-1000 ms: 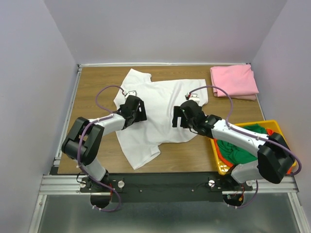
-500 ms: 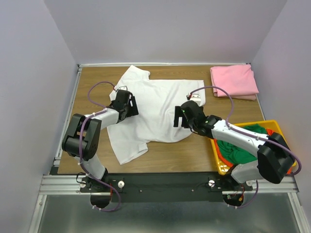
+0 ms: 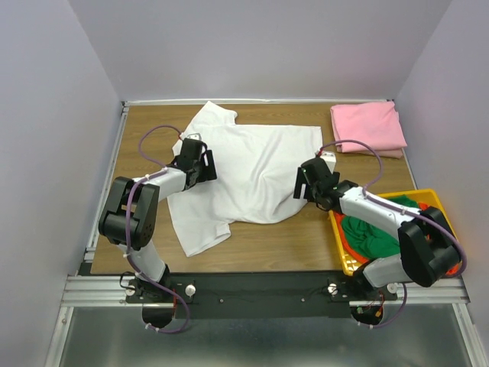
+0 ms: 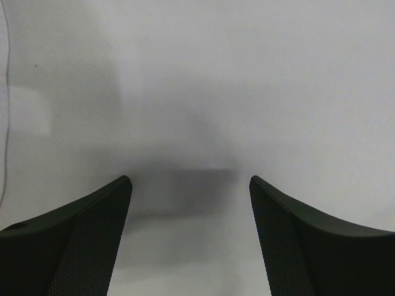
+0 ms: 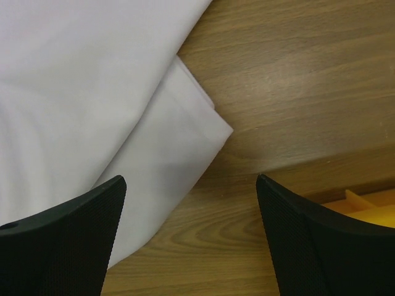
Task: Fold and stack the t-shirts
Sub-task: Flatten the tshirt out
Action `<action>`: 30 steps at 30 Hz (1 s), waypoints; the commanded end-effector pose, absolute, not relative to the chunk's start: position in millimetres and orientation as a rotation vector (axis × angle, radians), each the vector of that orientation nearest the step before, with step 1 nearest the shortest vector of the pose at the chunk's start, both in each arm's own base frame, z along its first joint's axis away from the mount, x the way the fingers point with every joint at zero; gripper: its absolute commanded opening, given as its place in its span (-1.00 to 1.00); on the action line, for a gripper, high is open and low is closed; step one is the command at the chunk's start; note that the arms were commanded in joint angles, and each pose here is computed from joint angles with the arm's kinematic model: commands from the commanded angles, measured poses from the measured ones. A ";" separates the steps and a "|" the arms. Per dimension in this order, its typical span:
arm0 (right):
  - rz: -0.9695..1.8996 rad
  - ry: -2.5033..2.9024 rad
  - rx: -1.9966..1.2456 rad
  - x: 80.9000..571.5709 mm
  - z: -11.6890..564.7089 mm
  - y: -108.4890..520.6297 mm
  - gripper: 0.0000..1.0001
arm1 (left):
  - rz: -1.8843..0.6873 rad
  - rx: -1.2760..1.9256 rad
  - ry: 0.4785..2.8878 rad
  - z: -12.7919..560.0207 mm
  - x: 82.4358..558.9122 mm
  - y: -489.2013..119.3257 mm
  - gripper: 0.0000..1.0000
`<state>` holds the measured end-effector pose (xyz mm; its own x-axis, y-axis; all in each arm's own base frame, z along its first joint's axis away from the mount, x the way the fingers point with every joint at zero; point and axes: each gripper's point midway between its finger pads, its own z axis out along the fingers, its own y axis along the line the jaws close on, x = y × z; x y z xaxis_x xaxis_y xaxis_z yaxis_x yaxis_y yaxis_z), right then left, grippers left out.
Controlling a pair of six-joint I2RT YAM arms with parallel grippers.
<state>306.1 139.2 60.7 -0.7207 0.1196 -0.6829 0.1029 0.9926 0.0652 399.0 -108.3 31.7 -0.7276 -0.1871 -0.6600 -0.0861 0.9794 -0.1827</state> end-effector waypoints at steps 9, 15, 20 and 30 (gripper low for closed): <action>-0.066 2.433 0.174 318.1 29.4 119.2 0.56 | -0.211 -0.147 2.395 36.5 411.5 -113.8 0.70; -0.057 2.453 0.188 324.4 18.8 124.3 0.26 | -0.221 -0.142 2.386 38.8 411.7 -114.4 0.70; 0.007 2.424 0.209 322.2 35.1 128.2 -0.50 | -0.228 -0.145 2.385 38.8 415.4 -113.6 0.71; 0.011 2.403 0.237 292.1 89.9 110.4 -0.51 | -0.217 -0.164 2.363 46.8 424.6 -103.8 0.71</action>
<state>308.3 122.2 81.1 -0.7069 0.1673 -0.6872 0.1385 0.9856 0.0976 418.4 -105.2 44.1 -0.7182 -0.1892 -0.6697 -0.0677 0.9768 -0.2033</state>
